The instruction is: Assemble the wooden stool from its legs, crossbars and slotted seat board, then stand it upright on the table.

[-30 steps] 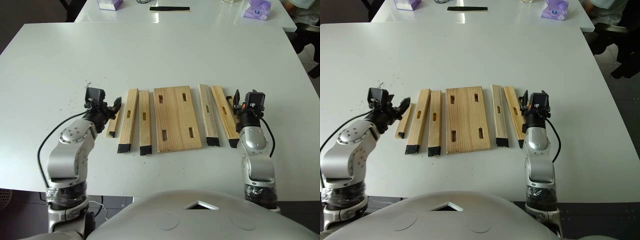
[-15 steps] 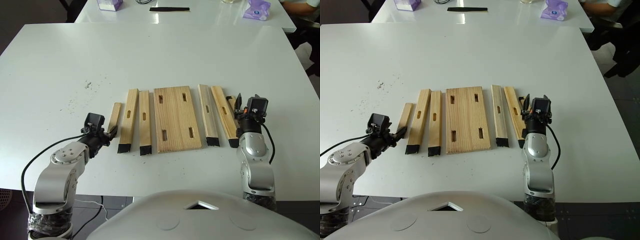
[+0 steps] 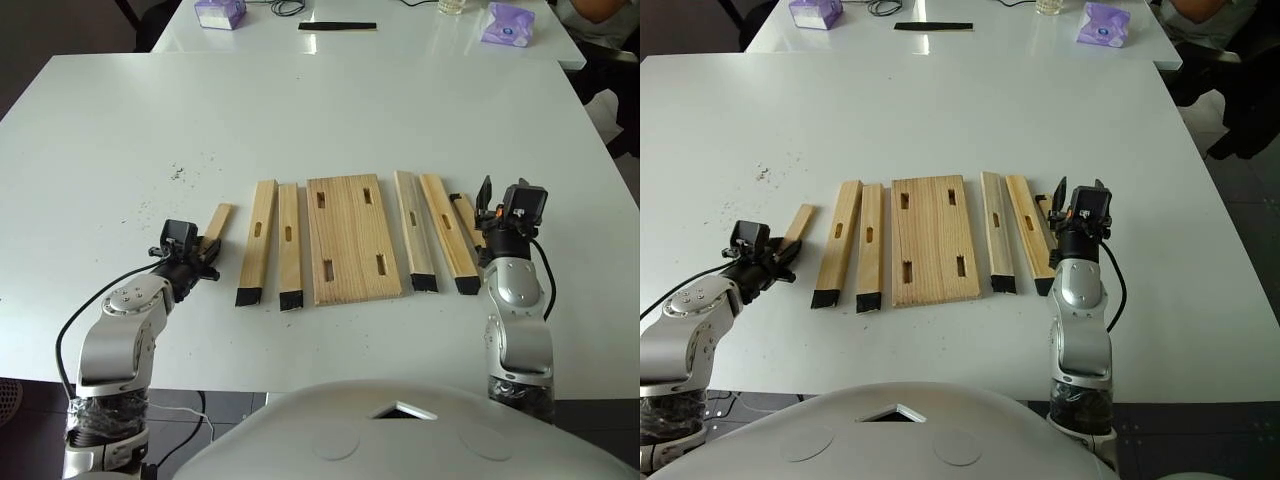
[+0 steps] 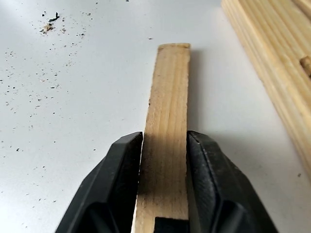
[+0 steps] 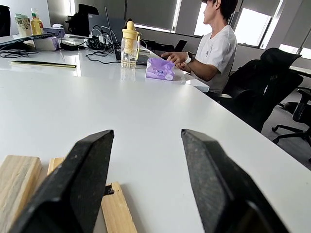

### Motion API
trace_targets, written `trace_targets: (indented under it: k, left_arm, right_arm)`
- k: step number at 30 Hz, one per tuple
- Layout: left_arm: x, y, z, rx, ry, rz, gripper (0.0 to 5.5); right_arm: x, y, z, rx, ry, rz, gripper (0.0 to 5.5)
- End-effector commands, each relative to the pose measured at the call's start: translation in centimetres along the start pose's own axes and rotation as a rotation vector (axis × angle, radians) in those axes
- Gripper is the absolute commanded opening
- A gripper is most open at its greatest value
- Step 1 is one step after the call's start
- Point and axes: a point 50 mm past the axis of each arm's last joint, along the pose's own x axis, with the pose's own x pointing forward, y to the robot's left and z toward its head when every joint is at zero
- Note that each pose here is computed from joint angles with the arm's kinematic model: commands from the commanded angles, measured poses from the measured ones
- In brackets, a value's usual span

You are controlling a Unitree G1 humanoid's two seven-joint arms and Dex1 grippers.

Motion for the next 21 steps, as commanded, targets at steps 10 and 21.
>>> trace_targets:
  k: [10, 21]
  left_arm:
    - [-0.5, -4.0, 14.3, 0.084, -0.793, -0.241, 1.31]
    - [-7.0, -9.5, 18.4, 0.112, -0.839, -1.334, 1.31]
  right_arm:
    - [2.3, 0.0, 6.0, 0.159, -0.220, 0.315, 2.59]
    - [-2.4, 0.7, 12.7, 0.466, -0.195, 1.502, 2.59]
